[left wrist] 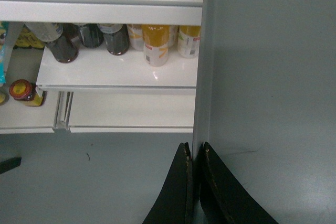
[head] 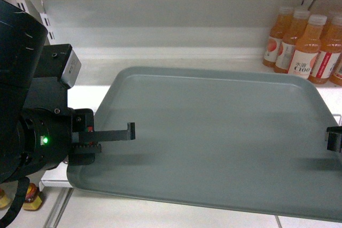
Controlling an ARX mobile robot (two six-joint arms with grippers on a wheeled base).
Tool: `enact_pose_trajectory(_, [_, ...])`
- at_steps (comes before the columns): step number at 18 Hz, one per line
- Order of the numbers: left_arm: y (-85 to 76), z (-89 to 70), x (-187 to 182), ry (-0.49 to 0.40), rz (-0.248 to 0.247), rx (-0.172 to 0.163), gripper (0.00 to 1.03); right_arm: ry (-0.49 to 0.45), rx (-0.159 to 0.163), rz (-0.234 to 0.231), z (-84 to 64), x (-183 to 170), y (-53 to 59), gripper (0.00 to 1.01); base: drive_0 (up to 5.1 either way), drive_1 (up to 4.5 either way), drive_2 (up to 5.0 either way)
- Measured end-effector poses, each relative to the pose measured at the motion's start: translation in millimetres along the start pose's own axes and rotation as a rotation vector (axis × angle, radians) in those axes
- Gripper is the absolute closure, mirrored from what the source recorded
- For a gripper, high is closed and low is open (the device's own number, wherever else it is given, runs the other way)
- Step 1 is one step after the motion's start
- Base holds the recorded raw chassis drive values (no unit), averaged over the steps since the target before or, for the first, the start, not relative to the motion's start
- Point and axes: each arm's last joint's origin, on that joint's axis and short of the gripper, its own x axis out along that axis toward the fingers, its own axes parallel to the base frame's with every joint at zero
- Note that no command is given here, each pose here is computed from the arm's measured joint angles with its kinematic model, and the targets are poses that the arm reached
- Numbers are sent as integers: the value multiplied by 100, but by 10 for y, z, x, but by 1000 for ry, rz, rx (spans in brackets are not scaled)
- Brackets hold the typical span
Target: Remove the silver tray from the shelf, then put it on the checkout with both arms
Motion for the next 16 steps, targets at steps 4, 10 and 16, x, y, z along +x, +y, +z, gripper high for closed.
enact_pose_trajectory(4, [2,-6,0,3,2,2,100,5,0,0,-5,0,0,98,0,-434,433])
enact_pose_trajectory(10, [0,3,-2,-6,0,-1,100,-2,-1,1,1,0,1,98,0,-434,433])
enact_pose_trajectory(16, [2,-6,0,2,2,1,100,7,-1,-1,-9,-1,0,98,6,-425,438])
